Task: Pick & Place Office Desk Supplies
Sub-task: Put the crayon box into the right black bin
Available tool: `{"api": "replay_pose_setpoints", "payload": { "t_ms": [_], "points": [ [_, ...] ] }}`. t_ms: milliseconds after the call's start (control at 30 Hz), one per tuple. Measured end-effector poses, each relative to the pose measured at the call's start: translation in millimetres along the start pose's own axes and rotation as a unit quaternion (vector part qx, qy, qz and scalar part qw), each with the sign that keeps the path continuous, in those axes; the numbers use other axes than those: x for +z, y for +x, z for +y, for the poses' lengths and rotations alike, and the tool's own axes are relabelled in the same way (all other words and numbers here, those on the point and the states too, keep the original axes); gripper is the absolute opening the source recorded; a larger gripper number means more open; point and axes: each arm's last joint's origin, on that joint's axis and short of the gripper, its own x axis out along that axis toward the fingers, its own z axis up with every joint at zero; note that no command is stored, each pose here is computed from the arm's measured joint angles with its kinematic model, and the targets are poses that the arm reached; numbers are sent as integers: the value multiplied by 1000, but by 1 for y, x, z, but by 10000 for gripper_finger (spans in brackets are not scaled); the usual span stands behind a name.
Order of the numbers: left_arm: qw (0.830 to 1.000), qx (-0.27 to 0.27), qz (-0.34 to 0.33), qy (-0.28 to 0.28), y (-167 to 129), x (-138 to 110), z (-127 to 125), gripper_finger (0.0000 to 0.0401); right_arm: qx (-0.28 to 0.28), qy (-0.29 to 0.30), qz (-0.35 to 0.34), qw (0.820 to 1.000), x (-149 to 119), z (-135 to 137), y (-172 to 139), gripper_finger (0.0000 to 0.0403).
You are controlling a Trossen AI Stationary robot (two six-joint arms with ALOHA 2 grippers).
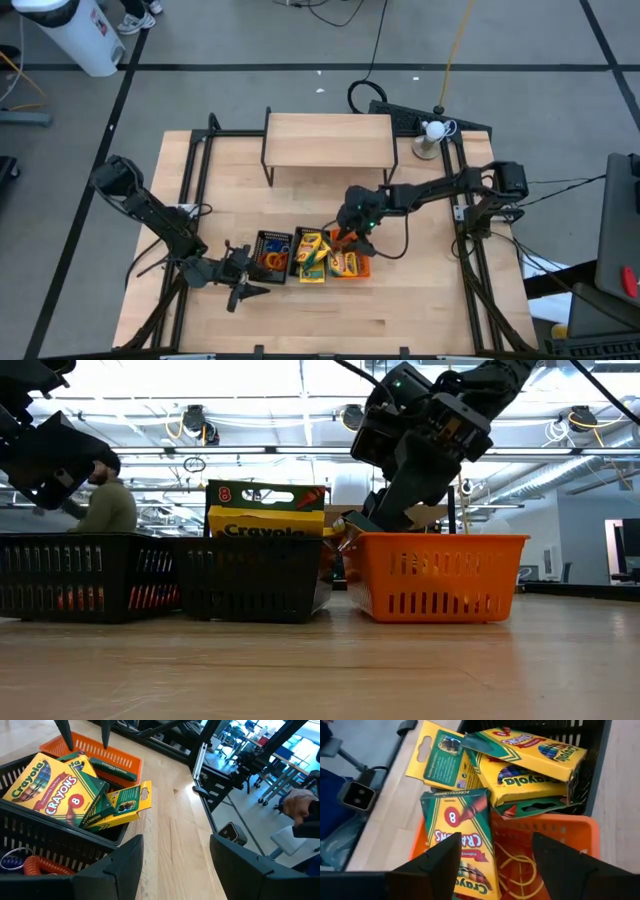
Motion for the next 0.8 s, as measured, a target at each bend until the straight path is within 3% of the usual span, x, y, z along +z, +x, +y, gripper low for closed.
{"api": "replay_pose_setpoints", "payload": {
  "t_ms": [267, 500, 800],
  "points": [
    [1000, 0, 0, 0, 0, 0, 0, 230, 7, -4, -7, 1000, 1, 5, 5, 214],
    [1000, -2, -3, -3, 0, 1, 0, 230, 16, 23, 21, 999, -15, -9, 36, 219],
    [1000, -4, -5, -7, 0, 1, -1, 230, 80, 22, -4, 997, -13, -14, 44, 205]
  ]
}}
